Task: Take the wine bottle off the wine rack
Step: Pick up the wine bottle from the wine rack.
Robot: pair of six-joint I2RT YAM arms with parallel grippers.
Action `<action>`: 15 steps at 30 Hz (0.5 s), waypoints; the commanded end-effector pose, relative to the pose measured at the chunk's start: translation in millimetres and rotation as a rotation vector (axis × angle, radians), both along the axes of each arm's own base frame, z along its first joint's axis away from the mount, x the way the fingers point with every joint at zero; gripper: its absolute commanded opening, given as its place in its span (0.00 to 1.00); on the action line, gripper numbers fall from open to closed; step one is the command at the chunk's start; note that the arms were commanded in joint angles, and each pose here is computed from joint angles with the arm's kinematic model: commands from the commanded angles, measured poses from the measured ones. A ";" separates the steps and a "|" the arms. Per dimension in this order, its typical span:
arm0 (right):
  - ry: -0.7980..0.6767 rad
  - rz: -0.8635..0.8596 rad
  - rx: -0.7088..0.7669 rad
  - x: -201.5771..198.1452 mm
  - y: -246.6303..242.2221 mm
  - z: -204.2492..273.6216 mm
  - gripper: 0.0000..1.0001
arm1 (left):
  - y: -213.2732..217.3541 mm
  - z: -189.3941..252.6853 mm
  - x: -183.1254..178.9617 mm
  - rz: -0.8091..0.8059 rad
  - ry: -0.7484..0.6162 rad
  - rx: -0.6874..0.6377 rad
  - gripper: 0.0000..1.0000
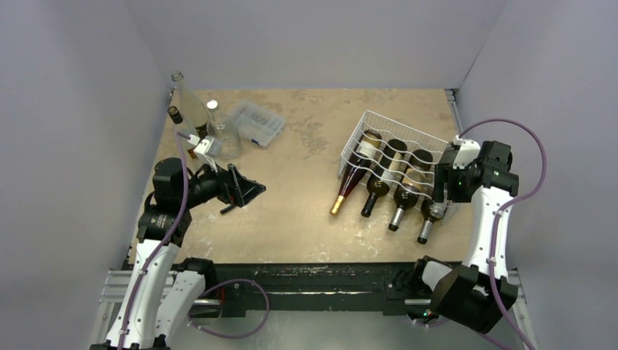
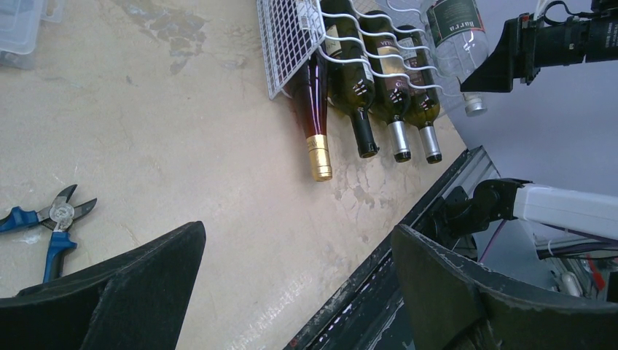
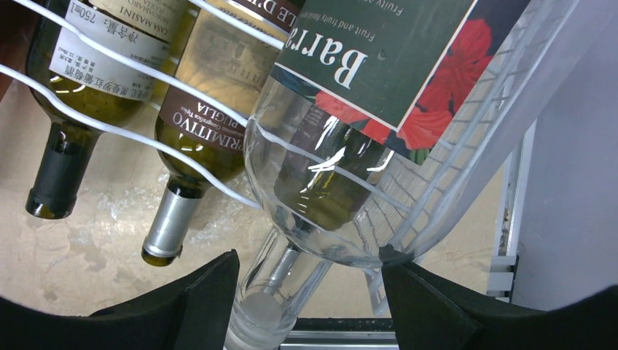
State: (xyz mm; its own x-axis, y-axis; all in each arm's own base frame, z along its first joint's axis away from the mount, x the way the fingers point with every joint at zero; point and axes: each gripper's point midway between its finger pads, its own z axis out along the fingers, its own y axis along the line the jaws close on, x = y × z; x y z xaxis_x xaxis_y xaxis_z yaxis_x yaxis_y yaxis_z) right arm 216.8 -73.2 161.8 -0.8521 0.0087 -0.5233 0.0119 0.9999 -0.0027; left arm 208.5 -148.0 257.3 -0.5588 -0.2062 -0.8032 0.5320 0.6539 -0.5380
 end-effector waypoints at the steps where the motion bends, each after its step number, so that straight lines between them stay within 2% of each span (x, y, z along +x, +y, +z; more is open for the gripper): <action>1: -0.018 0.010 0.021 5.9 3.0 -0.6 0.74 | 0.9 18.7 0.6 -0.003 -0.072 0.013 1.00; 15: 0.057 0.021 0.023 2.6 -0.5 -15.0 0.70 | 1.1 18.3 1.0 -0.002 -0.071 0.012 1.00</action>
State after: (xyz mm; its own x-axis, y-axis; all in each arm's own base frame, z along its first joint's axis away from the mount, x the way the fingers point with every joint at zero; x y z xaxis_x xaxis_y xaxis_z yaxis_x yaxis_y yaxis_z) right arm 214.4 -73.2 151.0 -0.8766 0.0235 -0.4806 0.0190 0.9997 0.0141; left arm 208.4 -148.0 257.1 -0.5594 -0.2060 -0.8029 0.5314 0.6543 -0.5381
